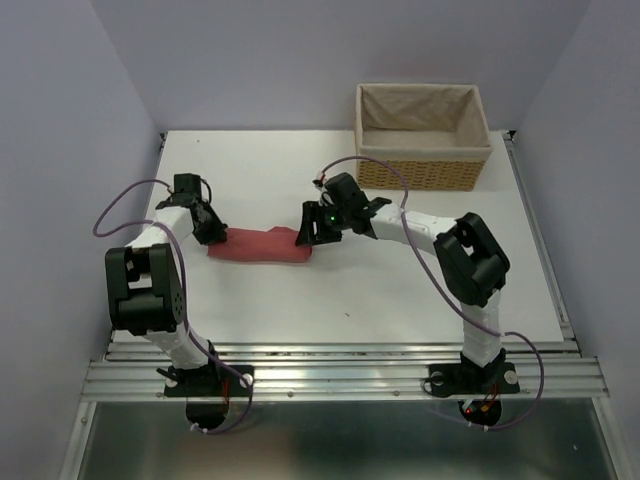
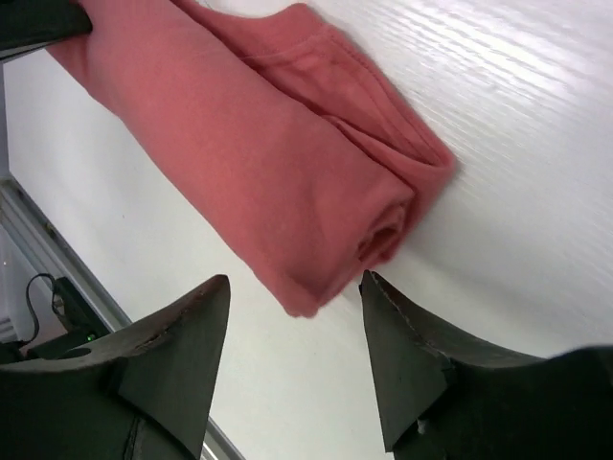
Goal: Roll the t-shirts
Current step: Pick up the T-shirt from the center of the board.
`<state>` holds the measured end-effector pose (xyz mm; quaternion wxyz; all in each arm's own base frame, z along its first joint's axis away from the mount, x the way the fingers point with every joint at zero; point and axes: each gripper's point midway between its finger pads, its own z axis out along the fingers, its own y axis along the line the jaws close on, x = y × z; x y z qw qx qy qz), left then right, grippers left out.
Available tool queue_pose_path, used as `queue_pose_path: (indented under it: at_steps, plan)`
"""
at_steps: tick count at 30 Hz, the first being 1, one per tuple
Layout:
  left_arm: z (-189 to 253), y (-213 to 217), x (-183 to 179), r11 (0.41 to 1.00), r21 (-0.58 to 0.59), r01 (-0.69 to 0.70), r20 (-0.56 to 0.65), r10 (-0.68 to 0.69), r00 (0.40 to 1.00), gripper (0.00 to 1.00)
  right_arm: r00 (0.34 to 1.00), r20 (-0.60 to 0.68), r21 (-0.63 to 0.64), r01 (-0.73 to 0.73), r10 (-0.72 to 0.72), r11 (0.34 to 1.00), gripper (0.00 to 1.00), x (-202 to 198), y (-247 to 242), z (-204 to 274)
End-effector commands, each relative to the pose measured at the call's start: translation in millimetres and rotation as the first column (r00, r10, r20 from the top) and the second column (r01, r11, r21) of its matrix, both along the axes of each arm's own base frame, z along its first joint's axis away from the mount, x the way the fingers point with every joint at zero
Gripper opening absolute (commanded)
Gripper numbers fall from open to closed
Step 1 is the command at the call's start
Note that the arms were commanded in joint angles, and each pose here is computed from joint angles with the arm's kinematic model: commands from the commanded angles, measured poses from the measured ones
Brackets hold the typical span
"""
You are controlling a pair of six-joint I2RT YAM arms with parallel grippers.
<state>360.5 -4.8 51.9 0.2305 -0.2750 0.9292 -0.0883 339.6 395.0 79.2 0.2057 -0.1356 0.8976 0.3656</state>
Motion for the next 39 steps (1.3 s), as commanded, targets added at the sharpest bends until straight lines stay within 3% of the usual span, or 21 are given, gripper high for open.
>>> queue_pose_path:
  at_steps: [1, 5, 10, 19, 28, 30, 32, 38, 39]
  plan:
    - [37.6, 8.6, 5.0, 0.999, 0.046, 0.001, 0.077, -0.005, 0.997, 0.19, 0.986, 0.069, 0.055, 0.148, -0.151, 0.987, 0.64, 15.2, -15.0, 33.6]
    - [38.3, 7.4, 3.3, 0.999, 0.046, 0.012, 0.073, -0.015, 0.997, 0.19, 0.978, 0.022, 0.108, 0.202, -0.206, 0.973, 0.74, 14.7, -16.5, 30.0]
    - [29.7, 7.3, 1.4, 0.999, 0.045, 0.014, 0.055, -0.016, 0.998, 0.19, 0.986, -0.052, 0.153, 0.166, -0.160, 0.974, 0.80, 4.1, -5.8, 16.9]
    - [20.7, 7.4, 10.1, 0.999, 0.039, 0.021, 0.042, -0.022, 0.999, 0.19, 0.987, -0.053, 0.144, 0.157, -0.150, 0.977, 0.73, 12.2, 1.2, -16.1]
    - [2.8, 6.9, 25.8, 0.999, 0.026, 0.027, 0.005, -0.027, 1.000, 0.19, 0.980, -0.055, 0.072, 0.195, -0.192, 0.978, 0.75, 16.8, -7.2, -49.7]
    - [-1.3, 6.4, 26.8, 0.999, 0.021, 0.028, -0.006, -0.028, 1.000, 0.19, 0.980, -0.076, 0.093, 0.193, -0.186, 0.977, 0.70, 16.5, -2.4, -57.3]
    - [-5.6, 4.5, 27.3, 0.999, 0.014, 0.033, -0.012, -0.033, 0.999, 0.19, 0.978, -0.084, 0.123, 0.198, -0.189, 0.972, 0.54, 16.4, 0.9, -60.2]
    - [-14.6, 4.5, 23.5, 0.999, 0.012, 0.040, -0.033, -0.039, 0.999, 0.19, 0.972, -0.068, 0.125, 0.231, -0.224, 0.965, 0.21, 19.9, -3.0, -59.3]
    - [-14.3, 4.1, 23.4, 0.999, 0.011, 0.044, -0.031, -0.044, 0.999, 0.19, 0.972, -0.067, 0.124, 0.232, -0.225, 0.965, 0.12, 19.5, -3.5, -59.0]
